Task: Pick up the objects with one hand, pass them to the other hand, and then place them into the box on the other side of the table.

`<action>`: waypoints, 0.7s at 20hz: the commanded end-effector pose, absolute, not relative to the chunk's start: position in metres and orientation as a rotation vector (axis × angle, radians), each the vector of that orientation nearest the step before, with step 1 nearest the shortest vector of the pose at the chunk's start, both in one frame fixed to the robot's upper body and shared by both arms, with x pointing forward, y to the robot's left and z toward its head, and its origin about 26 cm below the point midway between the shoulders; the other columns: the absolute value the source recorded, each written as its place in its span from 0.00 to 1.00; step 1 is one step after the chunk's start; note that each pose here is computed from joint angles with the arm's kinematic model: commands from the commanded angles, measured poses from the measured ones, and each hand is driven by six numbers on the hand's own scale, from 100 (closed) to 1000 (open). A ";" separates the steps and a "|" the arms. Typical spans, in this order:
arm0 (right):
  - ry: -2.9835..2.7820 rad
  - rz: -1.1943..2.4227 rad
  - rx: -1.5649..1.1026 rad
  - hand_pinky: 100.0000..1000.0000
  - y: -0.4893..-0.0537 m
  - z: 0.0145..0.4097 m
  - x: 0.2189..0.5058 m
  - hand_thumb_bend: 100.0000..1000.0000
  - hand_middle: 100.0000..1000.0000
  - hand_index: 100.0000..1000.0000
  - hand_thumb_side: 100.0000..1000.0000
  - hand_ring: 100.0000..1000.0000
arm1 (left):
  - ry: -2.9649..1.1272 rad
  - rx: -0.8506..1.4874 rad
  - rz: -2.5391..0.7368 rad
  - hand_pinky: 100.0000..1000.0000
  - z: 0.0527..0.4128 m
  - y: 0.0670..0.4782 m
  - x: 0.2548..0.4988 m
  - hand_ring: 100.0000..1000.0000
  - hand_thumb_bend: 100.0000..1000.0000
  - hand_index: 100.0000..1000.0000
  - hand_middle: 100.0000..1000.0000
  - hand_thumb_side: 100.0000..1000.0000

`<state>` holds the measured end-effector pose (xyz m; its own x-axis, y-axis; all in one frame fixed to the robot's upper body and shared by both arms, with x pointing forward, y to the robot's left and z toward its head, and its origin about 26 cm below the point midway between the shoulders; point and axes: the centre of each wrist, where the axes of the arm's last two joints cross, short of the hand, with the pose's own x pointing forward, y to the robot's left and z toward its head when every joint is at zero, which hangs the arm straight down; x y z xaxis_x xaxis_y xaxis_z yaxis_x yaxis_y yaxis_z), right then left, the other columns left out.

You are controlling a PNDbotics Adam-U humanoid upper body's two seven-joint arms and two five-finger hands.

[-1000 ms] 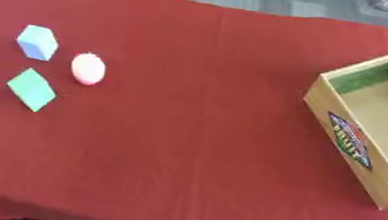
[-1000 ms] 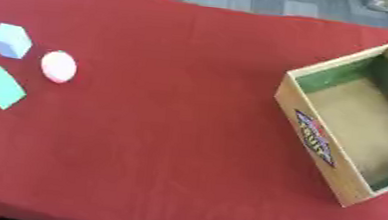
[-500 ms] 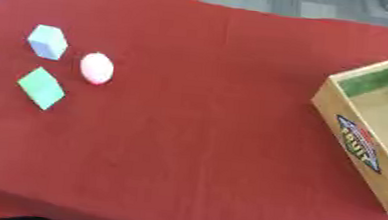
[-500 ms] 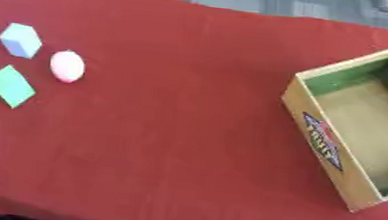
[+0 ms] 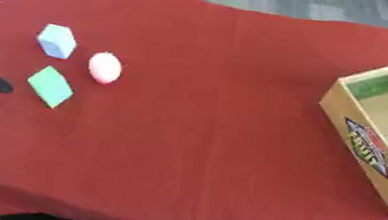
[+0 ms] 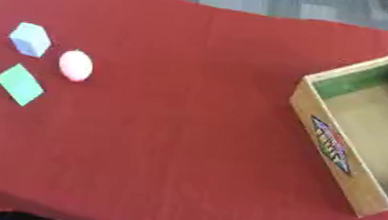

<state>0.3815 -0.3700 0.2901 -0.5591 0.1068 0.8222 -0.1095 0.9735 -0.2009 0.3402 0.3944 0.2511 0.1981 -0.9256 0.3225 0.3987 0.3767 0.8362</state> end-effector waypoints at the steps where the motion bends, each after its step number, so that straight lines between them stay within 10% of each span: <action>1: -2.173 0.312 -0.031 0.81 -0.374 0.304 0.376 0.35 0.75 0.87 0.16 0.81 | -0.946 0.708 -1.039 0.87 0.259 0.393 0.345 0.81 0.81 0.79 0.74 0.34; 14: -2.148 0.295 -0.047 0.80 -0.378 0.296 0.377 0.35 0.74 0.87 0.17 0.80 | -0.818 0.773 -1.049 0.83 0.231 0.378 0.387 0.77 0.79 0.68 0.67 0.36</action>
